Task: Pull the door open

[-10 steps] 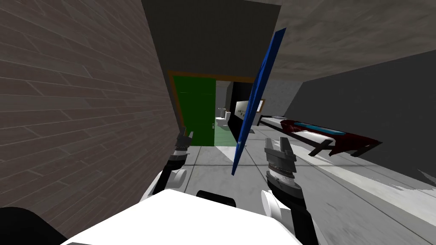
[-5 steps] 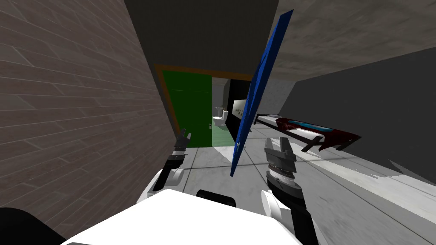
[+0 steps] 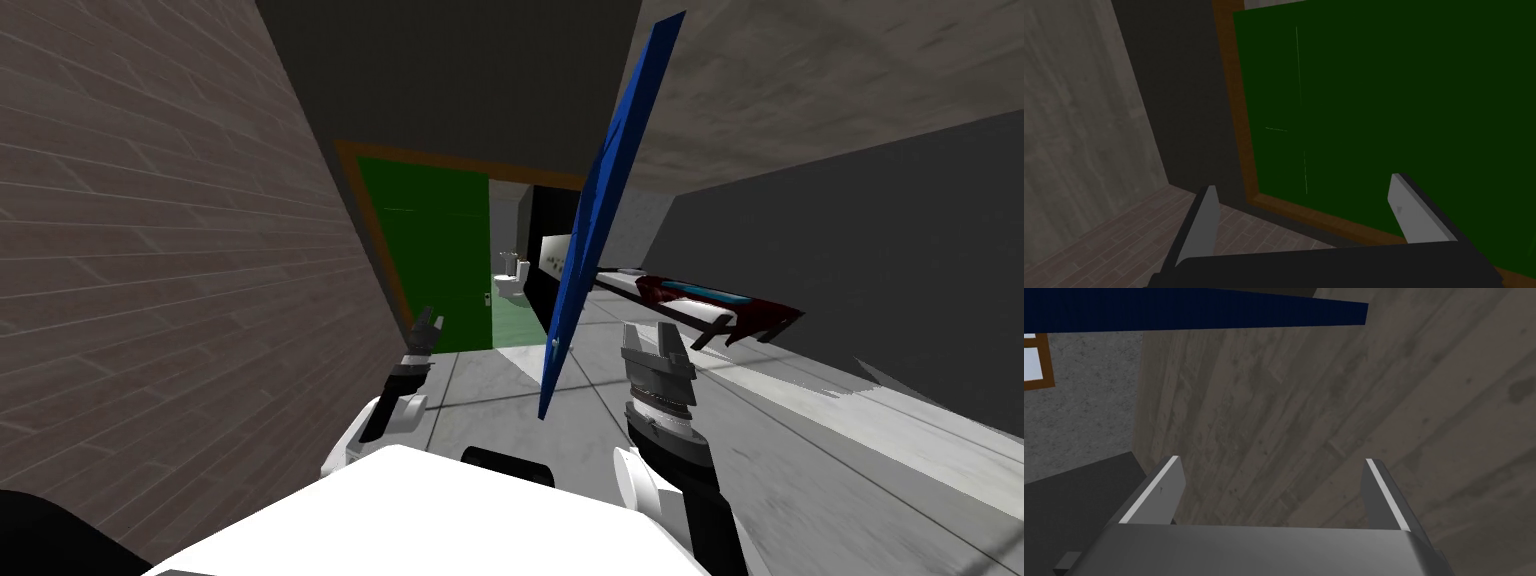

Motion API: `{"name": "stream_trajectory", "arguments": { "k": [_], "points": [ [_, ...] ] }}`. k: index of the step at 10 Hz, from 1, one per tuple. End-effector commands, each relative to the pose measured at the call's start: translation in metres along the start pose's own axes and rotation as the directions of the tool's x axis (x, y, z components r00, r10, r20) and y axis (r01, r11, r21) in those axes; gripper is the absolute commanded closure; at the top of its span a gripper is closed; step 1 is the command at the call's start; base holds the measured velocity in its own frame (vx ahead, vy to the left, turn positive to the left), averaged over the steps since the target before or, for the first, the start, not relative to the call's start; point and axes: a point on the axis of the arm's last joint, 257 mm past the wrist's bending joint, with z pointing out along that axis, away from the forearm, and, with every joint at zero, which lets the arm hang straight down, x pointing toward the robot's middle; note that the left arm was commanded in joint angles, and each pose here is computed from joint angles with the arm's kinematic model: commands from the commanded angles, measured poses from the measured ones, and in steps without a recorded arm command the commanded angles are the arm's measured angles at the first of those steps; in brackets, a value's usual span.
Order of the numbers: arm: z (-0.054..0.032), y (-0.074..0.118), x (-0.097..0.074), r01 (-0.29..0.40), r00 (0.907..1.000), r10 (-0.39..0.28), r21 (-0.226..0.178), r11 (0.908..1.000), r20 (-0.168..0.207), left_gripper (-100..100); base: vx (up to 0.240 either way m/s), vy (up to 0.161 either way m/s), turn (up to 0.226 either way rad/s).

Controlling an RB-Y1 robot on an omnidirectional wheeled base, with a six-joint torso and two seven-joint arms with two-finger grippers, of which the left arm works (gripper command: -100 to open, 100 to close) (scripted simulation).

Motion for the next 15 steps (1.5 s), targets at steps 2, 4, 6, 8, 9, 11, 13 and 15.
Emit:
{"name": "stream_trajectory", "arguments": {
  "k": [2,4,6,8,9,11,13,15],
  "points": [
    [-0.0006,0.017,-0.019,-0.044,0.9989,0.045,-0.025,0.9987,0.016,-100,0.085,0.016,-0.123],
    [-0.0026,0.03,-0.034,-0.077,0.9965,0.078,-0.046,0.996,0.031,-100,0.105,0.014,-0.12],
    [-0.0053,0.044,-0.051,-0.108,0.9926,0.111,-0.069,0.9918,0.048,-100,0.091,0.022,-0.143],
    [-0.0087,0.056,-0.068,-0.137,0.9874,0.143,-0.092,0.9863,0.067,-100,0.093,0.027,-0.128],
    [-0.0108,0.063,-0.077,-0.15,0.9843,0.159,-0.105,0.9831,0.077,-100,0.105,0.03,-0.125],
    [-0.0157,0.076,-0.096,-0.175,0.977,0.189,-0.131,0.9758,0.099,-100,0.091,0.035,-0.146],
    [-0.0216,0.088,-0.115,-0.196,0.9686,0.216,-0.158,0.9677,0.122,-100,0.091,0.036,-0.155],
    [-0.0288,0.1,-0.134,-0.213,0.9591,0.241,-0.187,0.959,0.147,-100,0.091,0.026,-0.132]
  ]
}}
